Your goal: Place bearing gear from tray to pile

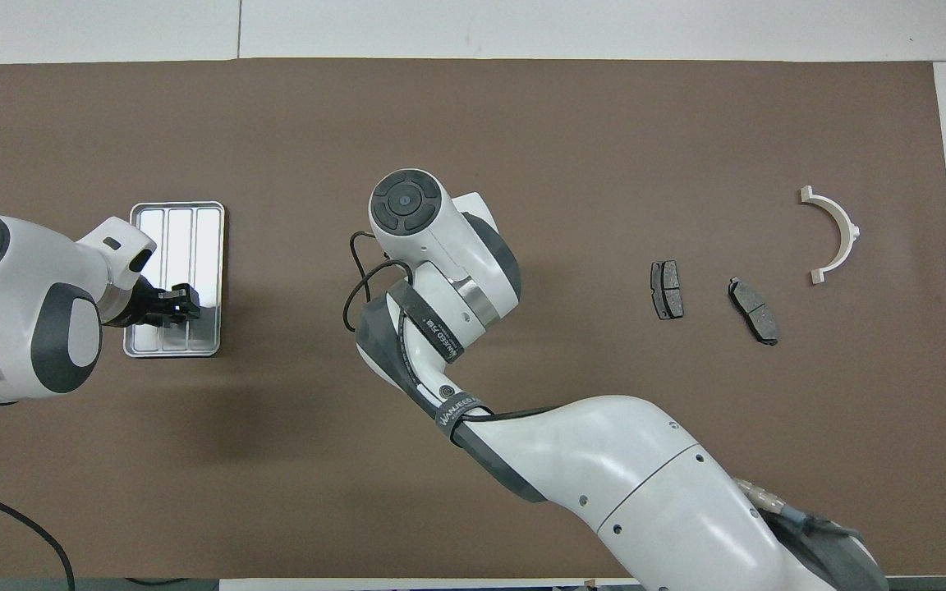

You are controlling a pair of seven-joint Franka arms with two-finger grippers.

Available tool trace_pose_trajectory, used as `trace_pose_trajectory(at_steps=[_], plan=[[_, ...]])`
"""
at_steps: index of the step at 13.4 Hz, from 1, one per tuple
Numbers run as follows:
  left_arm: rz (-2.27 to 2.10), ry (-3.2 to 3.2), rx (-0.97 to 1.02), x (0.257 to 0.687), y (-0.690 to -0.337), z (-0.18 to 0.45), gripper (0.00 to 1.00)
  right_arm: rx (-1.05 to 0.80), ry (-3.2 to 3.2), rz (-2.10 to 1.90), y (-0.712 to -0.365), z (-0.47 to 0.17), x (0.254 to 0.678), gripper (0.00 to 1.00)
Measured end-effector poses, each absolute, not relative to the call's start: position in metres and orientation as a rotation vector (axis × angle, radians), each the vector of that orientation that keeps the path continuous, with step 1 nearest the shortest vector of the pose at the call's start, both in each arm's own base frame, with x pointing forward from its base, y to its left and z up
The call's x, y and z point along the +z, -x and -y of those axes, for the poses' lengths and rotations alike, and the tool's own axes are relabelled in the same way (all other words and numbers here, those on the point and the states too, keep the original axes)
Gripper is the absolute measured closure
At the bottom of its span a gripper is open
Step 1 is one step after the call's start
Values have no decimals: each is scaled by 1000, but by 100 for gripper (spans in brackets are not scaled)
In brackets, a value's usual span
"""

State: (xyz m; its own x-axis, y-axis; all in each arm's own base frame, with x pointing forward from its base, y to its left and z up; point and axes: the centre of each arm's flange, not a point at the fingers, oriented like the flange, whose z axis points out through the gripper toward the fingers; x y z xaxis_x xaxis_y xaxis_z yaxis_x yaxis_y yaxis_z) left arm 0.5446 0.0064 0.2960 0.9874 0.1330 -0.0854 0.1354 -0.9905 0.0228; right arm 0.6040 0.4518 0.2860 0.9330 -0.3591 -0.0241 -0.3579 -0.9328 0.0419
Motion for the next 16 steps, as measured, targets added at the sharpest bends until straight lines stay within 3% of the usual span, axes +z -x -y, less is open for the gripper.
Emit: trace_pose_trajectory(at_steps=[1,2,4,5,9,11,16], plan=[[-210,-3103,-130,296,-545,-6,40,-47,-3056,572,-605,-451,290,62],[-210,-3103,-130,296,-545,-6,41,-41,-3063,576,-606,-450,290,65],[-209,-3103,-130,296,-544,-6,40,-37,-3067,579,-606,-450,289,65],[-208,-3103,-127,297,-544,-6,48,-38,-3067,580,-606,-450,289,65],[-210,-3103,-123,298,-544,-6,57,-72,-3060,485,-624,-418,299,65],[-215,-3103,-120,299,-543,-7,76,-82,-3072,396,-645,-377,346,65],[-351,-3089,-53,323,-561,8,76,-44,-3125,53,-663,-252,491,65]])
